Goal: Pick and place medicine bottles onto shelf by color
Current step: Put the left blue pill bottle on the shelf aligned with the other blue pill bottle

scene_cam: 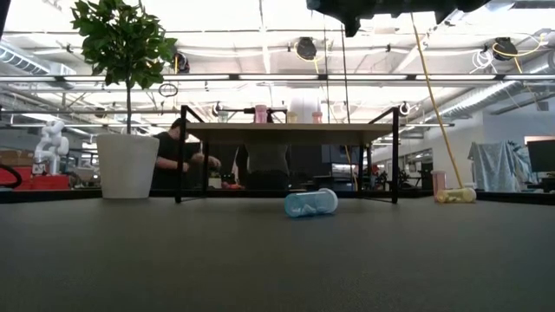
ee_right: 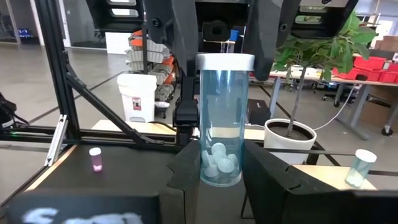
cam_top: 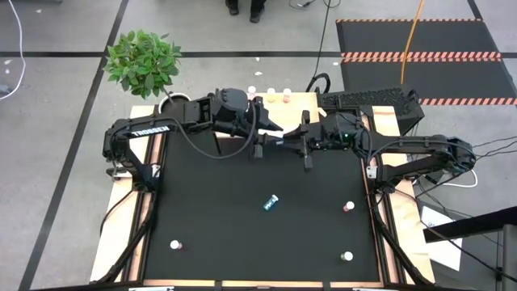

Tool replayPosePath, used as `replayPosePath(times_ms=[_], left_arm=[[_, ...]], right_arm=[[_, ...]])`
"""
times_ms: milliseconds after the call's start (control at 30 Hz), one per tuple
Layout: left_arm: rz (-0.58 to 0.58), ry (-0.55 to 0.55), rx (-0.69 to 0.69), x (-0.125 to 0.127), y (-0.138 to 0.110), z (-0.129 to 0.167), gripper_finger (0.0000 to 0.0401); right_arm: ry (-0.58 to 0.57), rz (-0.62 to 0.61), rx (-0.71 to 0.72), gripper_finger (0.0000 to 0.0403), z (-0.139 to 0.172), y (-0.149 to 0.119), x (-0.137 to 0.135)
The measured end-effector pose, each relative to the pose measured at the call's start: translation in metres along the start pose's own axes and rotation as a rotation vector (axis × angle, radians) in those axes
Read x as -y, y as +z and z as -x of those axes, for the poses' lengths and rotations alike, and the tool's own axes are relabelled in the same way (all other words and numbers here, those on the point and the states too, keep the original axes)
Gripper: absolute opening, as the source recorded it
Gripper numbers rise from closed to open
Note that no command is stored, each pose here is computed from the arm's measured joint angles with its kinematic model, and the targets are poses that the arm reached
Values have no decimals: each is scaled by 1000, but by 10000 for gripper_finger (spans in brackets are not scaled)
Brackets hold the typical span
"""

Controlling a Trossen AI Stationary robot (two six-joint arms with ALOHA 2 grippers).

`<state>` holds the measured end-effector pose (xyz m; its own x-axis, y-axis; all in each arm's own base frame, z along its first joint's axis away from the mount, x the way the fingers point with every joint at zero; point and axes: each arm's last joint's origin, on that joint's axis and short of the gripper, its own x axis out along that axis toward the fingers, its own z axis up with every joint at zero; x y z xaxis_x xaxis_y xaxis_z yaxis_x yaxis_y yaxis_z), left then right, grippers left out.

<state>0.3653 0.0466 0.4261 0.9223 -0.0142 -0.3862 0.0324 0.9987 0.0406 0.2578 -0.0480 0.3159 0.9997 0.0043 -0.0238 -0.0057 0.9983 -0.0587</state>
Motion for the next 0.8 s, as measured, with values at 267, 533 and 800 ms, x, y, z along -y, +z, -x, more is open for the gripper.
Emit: replayPosePath(times_ms=[267,533,800], left_arm=[[-8,16,-2,-1,0,0,129],[80,144,-63,-21,-5,17,130],[212,350,-182,-64,-20,45,131]], right_arm=[[-42,-44,-10,128,0,-1,1],[-165,-89,-33,214,1,-4,5],[-218,-139,-72,267,2,-7,6]])
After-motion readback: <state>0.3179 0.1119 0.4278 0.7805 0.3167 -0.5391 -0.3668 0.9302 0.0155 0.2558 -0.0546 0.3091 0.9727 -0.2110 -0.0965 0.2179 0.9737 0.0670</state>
